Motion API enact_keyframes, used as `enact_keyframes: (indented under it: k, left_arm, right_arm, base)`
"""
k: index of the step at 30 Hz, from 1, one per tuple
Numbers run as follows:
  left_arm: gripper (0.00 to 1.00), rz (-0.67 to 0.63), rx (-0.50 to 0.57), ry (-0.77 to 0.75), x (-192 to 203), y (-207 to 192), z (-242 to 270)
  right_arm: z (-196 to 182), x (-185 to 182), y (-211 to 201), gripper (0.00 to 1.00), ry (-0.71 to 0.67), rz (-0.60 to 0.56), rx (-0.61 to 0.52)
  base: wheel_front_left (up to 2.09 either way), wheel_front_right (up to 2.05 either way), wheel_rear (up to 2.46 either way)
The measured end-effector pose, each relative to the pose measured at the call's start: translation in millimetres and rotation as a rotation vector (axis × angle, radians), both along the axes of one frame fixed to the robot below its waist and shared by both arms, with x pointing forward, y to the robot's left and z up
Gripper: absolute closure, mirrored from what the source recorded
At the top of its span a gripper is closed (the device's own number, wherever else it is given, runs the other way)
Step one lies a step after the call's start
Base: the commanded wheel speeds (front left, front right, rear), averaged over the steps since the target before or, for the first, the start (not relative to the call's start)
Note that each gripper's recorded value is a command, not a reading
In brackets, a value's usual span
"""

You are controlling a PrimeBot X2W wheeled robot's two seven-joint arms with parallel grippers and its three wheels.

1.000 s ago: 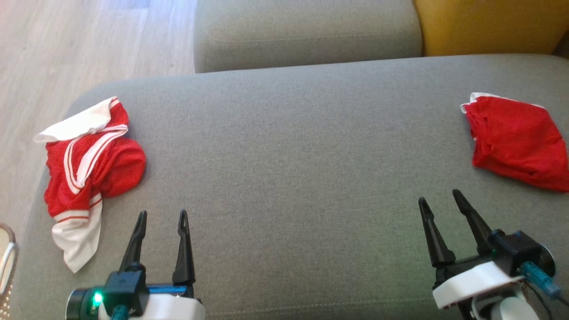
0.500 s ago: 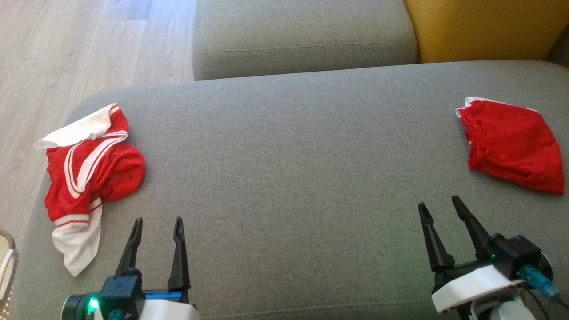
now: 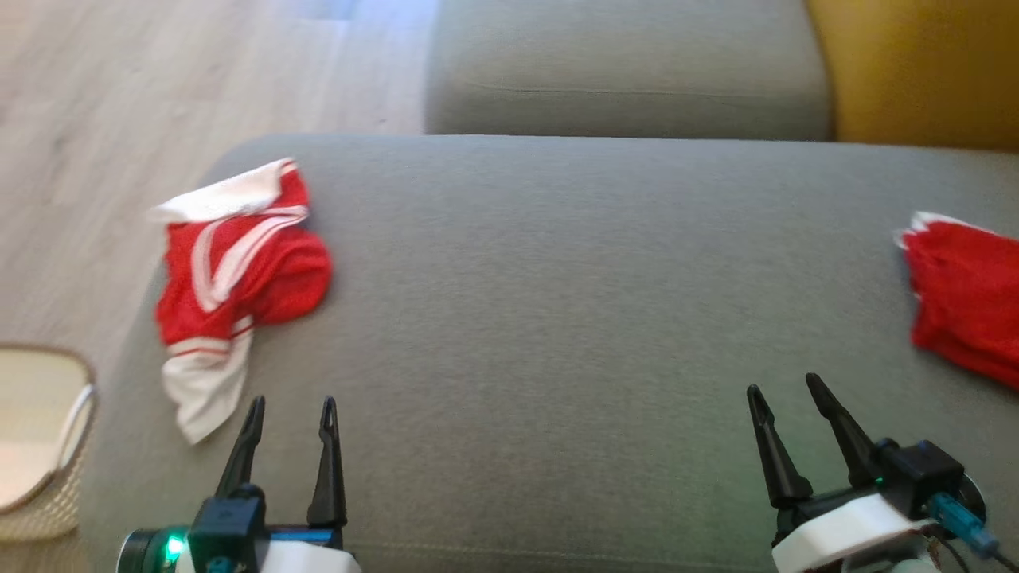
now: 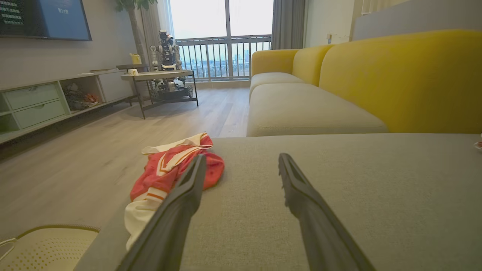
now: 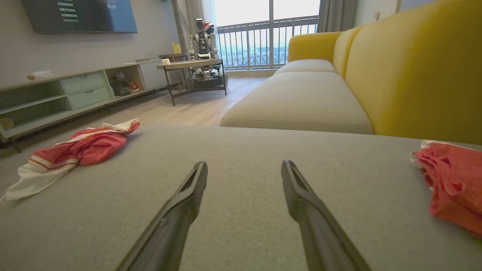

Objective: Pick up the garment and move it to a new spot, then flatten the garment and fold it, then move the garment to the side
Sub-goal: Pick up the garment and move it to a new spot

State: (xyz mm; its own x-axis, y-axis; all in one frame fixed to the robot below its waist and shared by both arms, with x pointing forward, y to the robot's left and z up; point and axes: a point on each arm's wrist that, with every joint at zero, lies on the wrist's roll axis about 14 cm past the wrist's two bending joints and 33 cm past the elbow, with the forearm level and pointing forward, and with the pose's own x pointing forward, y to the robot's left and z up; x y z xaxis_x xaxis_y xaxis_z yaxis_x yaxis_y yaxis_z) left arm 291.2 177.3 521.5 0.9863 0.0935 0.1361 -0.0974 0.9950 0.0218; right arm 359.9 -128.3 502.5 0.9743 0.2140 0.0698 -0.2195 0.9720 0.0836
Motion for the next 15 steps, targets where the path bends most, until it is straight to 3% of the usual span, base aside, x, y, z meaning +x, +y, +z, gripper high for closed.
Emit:
enact_keyframes:
  k: [15]
  left_arm:
    - [0.0, 0.249, 0.0, 0.055, -59, 58, -18]
  right_arm:
    - [-3, 19, 90, 0.0, 0.016, 0.262, 0.007]
  base:
    - [0.0, 0.0, 0.0]
